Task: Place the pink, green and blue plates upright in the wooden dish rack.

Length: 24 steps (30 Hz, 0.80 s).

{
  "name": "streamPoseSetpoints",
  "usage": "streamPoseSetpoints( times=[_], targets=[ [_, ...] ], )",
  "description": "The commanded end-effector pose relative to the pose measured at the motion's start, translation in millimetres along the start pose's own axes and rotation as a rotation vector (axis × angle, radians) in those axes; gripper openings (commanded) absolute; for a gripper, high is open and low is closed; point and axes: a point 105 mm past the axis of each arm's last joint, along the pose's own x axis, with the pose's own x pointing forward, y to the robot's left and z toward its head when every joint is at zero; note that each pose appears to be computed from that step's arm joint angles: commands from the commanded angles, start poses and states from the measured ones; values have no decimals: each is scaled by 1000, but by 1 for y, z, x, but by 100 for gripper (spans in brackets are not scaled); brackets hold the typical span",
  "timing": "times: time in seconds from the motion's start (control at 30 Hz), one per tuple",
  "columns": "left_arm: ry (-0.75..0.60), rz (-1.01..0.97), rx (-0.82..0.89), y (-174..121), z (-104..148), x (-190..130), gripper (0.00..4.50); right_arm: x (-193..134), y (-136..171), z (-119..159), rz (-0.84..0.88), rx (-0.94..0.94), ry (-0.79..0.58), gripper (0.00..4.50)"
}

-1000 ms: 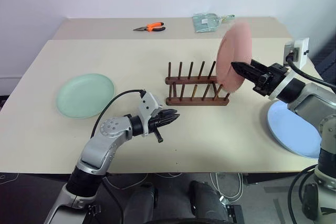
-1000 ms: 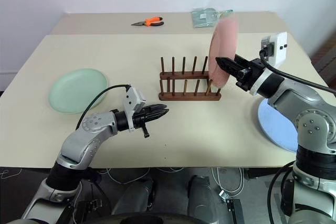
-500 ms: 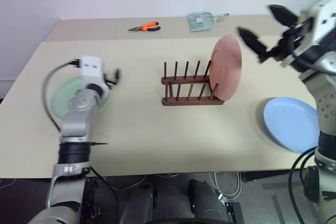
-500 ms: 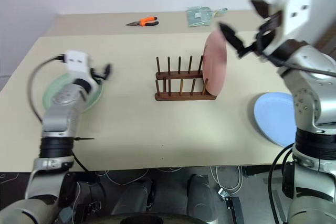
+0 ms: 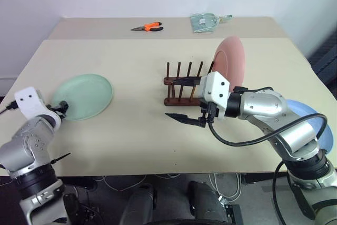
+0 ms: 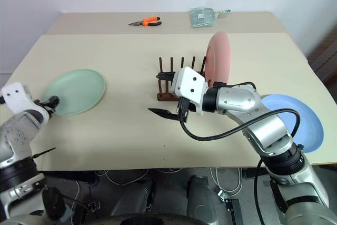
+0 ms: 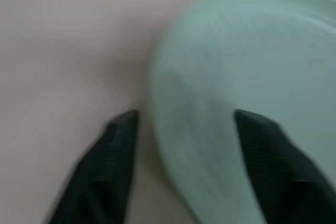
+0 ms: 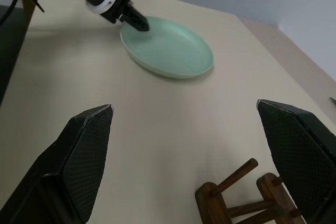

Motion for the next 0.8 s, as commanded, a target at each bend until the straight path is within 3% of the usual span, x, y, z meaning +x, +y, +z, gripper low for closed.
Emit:
streamPoseSetpoints(
  times=[0.03, 0.1, 0.23, 0.33, 0.43, 0.57, 0.8],
  targets=[
    [-38, 8, -99, 3, 10, -6, 118, 0, -5, 7, -24, -51, -27, 450],
    [-27, 7, -149, 1, 6, -3, 8, 0, -9, 7, -45, -61, -27, 450],
    [-57, -64, -136, -19, 10, 0, 3, -3, -14, 4, -53, -32, -9, 450],
    [-225, -306, -57, -75, 40, -14, 3, -3, -16, 10, -65, -58, -18, 450],
    [-322, -437, 1, -106, 56, -29, 3, -1, -19, 13, -84, -125, -12, 450],
    [-439, -668, 98, -175, 89, -64, 3, 13, -31, 19, -129, -372, 25, 450],
    [-410, -777, 164, -230, 93, -87, 3, 33, -51, 9, -177, -616, 91, 450]
  ],
)
